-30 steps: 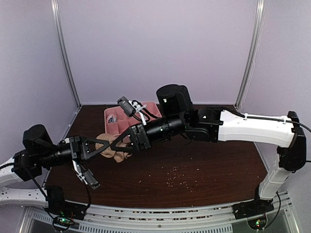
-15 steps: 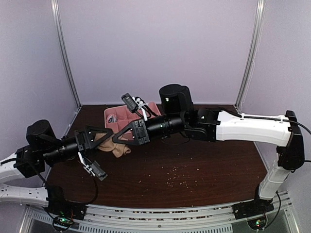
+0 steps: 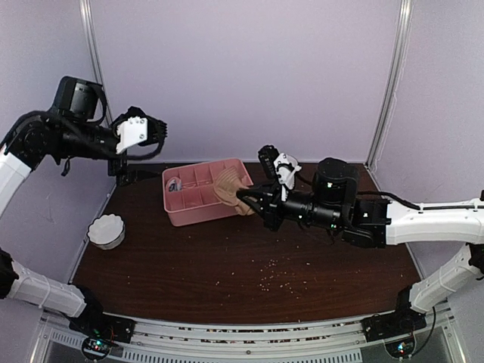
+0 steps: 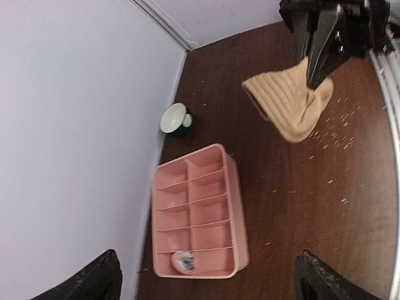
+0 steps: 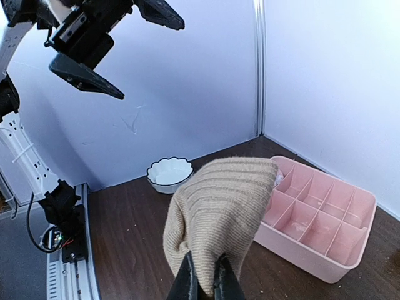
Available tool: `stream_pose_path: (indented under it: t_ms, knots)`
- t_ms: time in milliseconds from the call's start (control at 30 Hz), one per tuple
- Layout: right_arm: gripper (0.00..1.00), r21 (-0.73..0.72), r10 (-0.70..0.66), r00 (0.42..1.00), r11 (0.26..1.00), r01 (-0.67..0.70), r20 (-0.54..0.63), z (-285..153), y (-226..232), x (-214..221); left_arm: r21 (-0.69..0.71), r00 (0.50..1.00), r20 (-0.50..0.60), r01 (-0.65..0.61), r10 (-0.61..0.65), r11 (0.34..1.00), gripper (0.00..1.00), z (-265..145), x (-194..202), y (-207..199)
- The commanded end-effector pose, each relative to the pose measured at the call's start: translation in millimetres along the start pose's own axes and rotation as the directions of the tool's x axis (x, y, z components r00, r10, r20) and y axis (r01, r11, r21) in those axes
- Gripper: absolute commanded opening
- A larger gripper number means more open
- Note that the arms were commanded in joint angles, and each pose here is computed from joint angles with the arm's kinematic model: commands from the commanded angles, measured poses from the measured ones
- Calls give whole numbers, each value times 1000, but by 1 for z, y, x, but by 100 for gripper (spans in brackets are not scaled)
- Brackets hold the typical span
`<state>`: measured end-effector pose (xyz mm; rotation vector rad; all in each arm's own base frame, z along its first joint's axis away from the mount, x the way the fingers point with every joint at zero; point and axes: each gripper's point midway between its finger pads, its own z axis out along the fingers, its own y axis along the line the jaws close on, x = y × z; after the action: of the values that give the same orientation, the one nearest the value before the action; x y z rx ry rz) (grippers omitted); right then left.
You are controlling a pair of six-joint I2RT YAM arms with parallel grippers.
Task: Roll the socks
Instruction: Pass from the left arm to the right, then pass from the right arm to the left
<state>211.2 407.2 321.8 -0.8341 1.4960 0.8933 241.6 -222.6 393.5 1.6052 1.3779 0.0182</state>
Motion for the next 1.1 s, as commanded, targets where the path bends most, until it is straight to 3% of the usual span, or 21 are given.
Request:
stream_pose_path:
  t_ms: [0,67,200,367,533,633,833,1000,1067]
  knots:
    - [0,12,-88,969,996,87,230,-4,9,-56,451,834,6,490,-552,746,98,-7,-38,-38]
    - [0,-37,-89,960,994,103,266,-1,26,-67,540,782,6,523,-624,660,98,-6,-51,-38]
    - [0,-108,-74,956,988,108,284,11,47,-79,633,701,27,540,-712,555,98,-5,-69,-36]
    - [0,-176,-49,951,978,107,305,16,64,-87,649,644,52,559,-763,516,98,-2,-75,-32]
    - [0,-262,3,953,962,80,304,24,78,-91,743,608,75,495,-791,451,98,-9,-88,-40]
    - [0,-324,45,949,944,62,311,25,87,-93,795,601,86,439,-794,419,98,-15,-94,-45]
    - [0,-408,94,951,912,36,294,27,99,-90,802,614,147,385,-775,457,97,-25,-100,-44]
    - [0,-390,97,953,920,24,286,26,94,-87,785,650,157,375,-744,493,79,-25,-93,-52]
    - [0,-384,92,956,923,23,279,27,93,-85,769,679,143,382,-720,512,76,-24,-87,-57]
